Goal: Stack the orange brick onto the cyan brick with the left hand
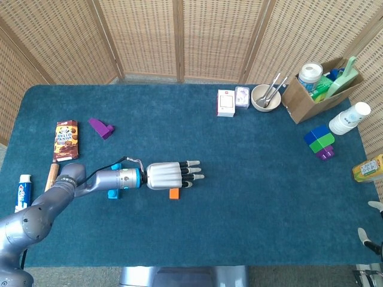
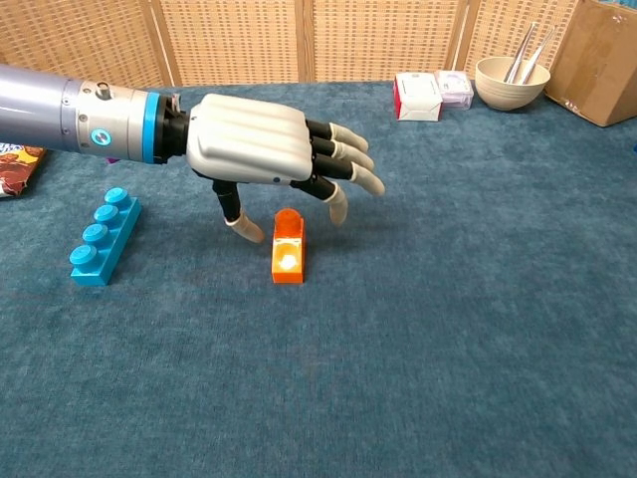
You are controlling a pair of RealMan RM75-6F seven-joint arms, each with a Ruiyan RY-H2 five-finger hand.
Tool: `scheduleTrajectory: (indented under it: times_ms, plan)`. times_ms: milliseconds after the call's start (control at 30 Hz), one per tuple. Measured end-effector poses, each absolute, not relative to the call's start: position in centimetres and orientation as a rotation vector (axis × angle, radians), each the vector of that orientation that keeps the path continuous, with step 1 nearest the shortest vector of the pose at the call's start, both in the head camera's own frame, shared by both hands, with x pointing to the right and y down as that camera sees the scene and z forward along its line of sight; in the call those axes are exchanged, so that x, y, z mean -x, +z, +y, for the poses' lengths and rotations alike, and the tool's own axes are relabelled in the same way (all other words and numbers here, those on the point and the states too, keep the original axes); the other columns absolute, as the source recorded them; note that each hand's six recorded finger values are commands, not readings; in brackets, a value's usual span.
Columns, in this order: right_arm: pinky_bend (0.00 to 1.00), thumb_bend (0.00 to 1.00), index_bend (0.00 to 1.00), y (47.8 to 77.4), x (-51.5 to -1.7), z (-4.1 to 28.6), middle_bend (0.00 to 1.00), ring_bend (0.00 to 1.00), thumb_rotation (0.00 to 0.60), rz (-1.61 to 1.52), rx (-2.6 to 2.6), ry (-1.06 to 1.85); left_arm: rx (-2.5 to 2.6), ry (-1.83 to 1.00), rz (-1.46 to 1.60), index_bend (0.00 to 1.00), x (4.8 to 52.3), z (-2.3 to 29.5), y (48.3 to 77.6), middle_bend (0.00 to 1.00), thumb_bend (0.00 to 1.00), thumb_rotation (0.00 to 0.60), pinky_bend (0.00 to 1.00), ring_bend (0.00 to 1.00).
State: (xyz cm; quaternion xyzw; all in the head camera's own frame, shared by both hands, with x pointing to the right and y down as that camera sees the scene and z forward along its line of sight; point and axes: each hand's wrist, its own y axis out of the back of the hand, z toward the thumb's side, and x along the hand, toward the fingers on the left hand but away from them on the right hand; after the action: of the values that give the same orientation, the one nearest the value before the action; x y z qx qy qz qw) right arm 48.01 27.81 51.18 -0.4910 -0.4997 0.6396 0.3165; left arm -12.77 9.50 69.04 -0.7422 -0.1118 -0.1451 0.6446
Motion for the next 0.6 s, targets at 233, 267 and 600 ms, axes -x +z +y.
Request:
scheduleTrajectory:
  times_ms: [233,267,600]
  plan:
    - [0.0,0.22,0.29,51.1,-48.3,28.0,0.16,0.0,0.598,-1.326,1.284,1.683,1.68,-0.323,-0.27,0.37,12.0,9.7,69.3,0.0,0.24,0.6,0.0,0.0]
    - [0.0,0.22,0.29,51.0,-48.4,28.1,0.16,0.0,0.598,-1.328,1.281,1.683,1.68,-0.323,-0.274,0.37,11.9,9.7,69.3,0.0,0.24,0.6,0.0,0.0]
    - [0.0,0.22,0.29,50.8,-48.7,28.2,0.16,0.0,0.599,-1.336,1.266,1.686,1.679,-0.322,-0.279,0.56,11.5,10.0,69.8,0.06,0.24,0.6,0.0,0.0]
